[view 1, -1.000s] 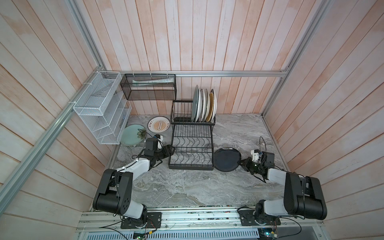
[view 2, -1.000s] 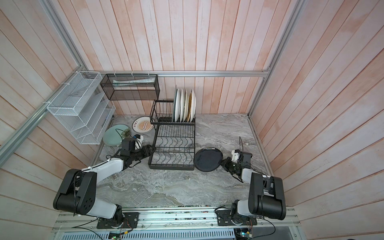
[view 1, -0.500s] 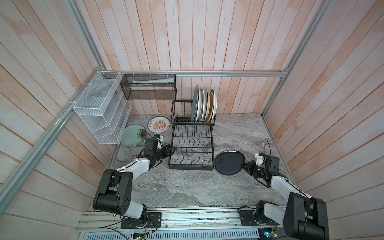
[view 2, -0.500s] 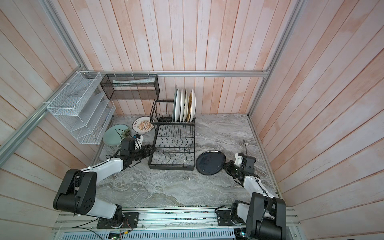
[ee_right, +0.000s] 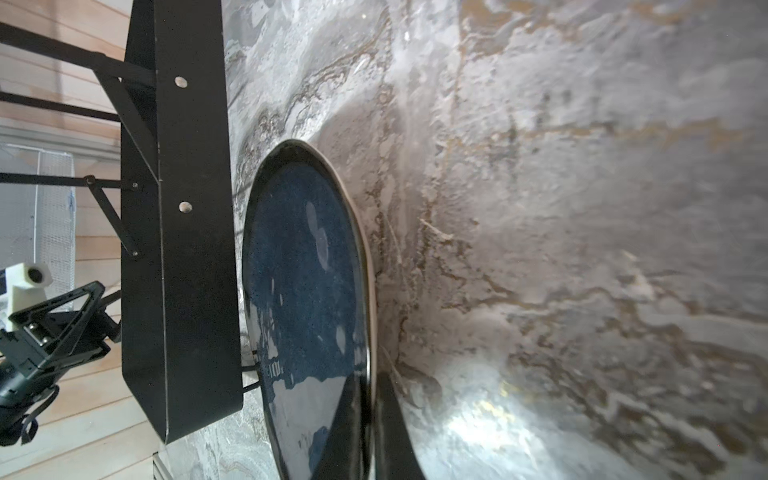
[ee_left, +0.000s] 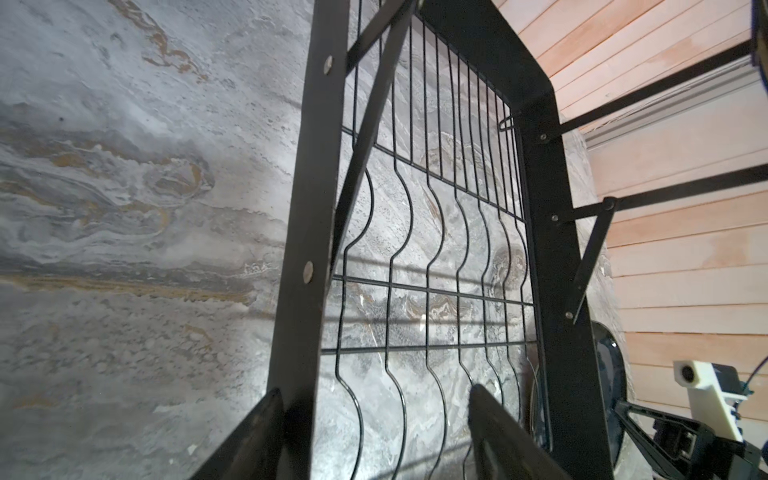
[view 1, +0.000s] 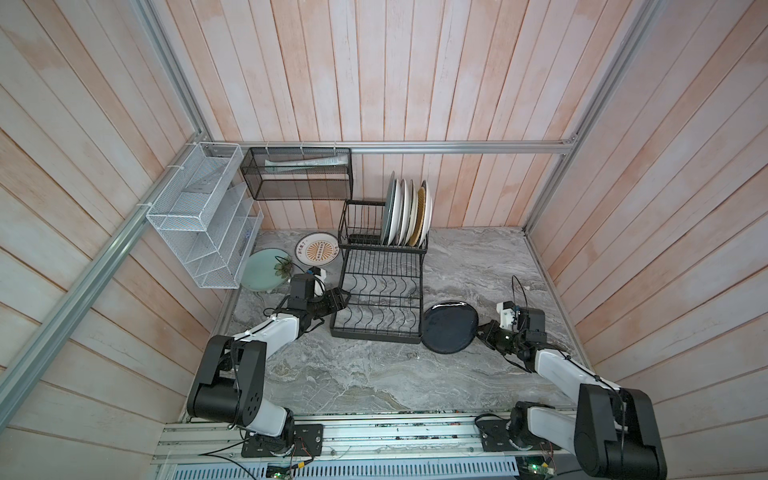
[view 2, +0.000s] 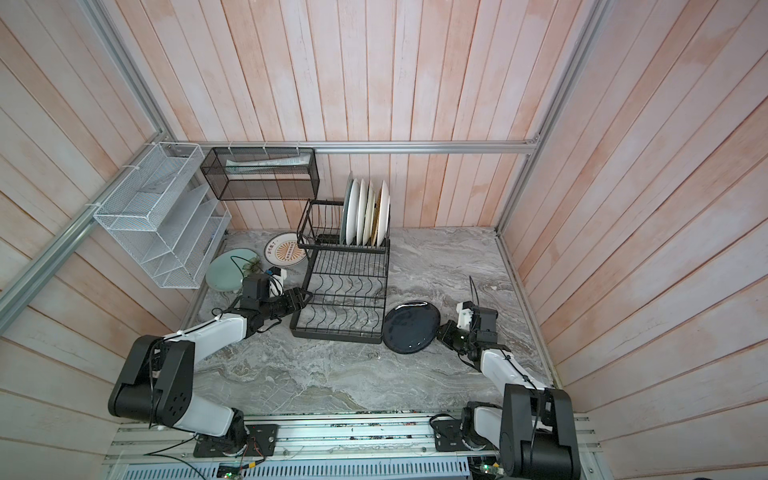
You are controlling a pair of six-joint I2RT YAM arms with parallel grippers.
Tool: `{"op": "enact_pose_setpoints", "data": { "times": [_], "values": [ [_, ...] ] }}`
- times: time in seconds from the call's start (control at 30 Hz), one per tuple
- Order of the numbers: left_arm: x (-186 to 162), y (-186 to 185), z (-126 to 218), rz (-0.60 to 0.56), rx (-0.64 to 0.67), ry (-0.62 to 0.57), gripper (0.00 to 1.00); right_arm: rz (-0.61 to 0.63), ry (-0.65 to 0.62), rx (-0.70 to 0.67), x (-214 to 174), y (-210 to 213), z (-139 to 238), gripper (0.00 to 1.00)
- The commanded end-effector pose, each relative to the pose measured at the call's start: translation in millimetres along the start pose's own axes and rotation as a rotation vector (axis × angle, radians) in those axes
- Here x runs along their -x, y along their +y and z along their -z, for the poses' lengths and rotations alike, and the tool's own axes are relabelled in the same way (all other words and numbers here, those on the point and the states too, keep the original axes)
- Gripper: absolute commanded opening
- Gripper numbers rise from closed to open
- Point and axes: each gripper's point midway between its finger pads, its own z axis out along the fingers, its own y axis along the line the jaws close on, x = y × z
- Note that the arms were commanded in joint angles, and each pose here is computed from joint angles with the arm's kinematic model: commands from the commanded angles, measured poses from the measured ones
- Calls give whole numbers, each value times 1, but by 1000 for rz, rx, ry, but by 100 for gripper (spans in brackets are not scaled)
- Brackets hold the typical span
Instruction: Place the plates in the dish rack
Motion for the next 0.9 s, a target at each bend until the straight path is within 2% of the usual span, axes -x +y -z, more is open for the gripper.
{"op": "enact_pose_setpoints", "data": {
  "times": [0.0,0.13,0.27,0.47,0.57,0.63,0.87],
  "values": [
    [8,-11,-2,-23,-41,-11,71,42,71,19,-18,6,-6,7],
    [8,-11,-4,-22,-45,-8,71,39,58,14,-17,5,-6,8],
    [5,-10,-6,-18,-50,2,71,27,39,3,-13,2,-8,3],
    [5,-11,-6,-18,-54,2,71,27,83,-14,-13,-5,-19,3],
    [6,-10,-5,-19,-45,-1,71,-21,79,-59,-11,-18,-19,0],
    [6,-8,-5,-20,-34,-2,71,-69,62,-43,-12,-24,-14,0],
    [7,-6,-6,-19,-29,-4,71,-110,60,-95,-30,-35,4,0]
  ]
}}
